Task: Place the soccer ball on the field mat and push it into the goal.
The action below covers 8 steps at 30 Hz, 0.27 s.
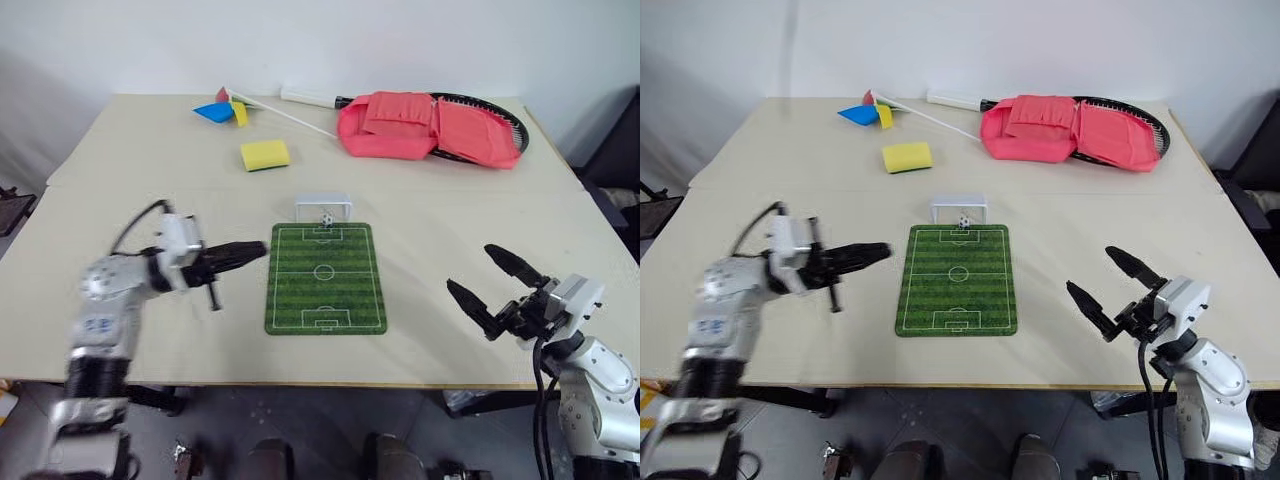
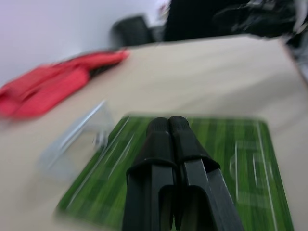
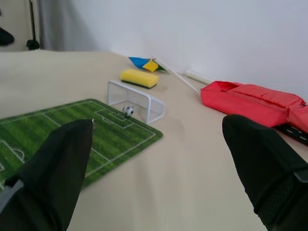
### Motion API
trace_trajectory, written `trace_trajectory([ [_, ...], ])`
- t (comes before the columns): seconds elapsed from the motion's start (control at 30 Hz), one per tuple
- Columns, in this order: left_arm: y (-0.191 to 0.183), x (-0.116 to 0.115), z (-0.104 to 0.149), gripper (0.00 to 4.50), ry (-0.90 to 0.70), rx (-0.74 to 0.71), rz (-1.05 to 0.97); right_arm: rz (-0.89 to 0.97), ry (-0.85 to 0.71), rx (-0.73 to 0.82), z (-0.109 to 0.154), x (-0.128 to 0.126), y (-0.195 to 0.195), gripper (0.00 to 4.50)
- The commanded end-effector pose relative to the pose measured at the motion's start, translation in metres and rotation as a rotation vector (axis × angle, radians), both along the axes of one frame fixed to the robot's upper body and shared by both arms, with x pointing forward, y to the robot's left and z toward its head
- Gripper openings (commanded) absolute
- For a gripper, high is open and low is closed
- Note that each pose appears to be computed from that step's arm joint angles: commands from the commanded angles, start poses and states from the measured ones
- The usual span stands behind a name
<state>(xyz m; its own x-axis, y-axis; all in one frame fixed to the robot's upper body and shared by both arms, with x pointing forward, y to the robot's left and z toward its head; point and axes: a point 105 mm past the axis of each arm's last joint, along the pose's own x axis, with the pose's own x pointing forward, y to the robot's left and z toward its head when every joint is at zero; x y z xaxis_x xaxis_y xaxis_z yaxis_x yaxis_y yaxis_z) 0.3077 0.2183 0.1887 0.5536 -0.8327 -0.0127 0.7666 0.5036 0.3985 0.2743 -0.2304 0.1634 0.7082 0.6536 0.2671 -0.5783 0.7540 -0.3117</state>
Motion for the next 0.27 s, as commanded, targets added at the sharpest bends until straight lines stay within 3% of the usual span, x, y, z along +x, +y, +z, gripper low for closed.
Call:
trace_trajectory([
  [0.03, 0.036, -0.016, -0.005, 0.03, 0.037, -0.044, 0.192, 0.011, -0.049, -0.025, 0.009, 0.002, -0.007, 4.5],
  [0.1, 0.06, -0.028, -0.017, 0.03, 0.062, -0.07, 0.322, 0.011, -0.043, -0.037, 0.007, 0.005, -0.011, 4.5],
  [0.27, 0.081, -0.042, -0.026, 0.03, 0.03, -0.094, 0.491, 0.019, -0.04, -0.036, 0.005, 0.01, -0.016, 4.5],
])
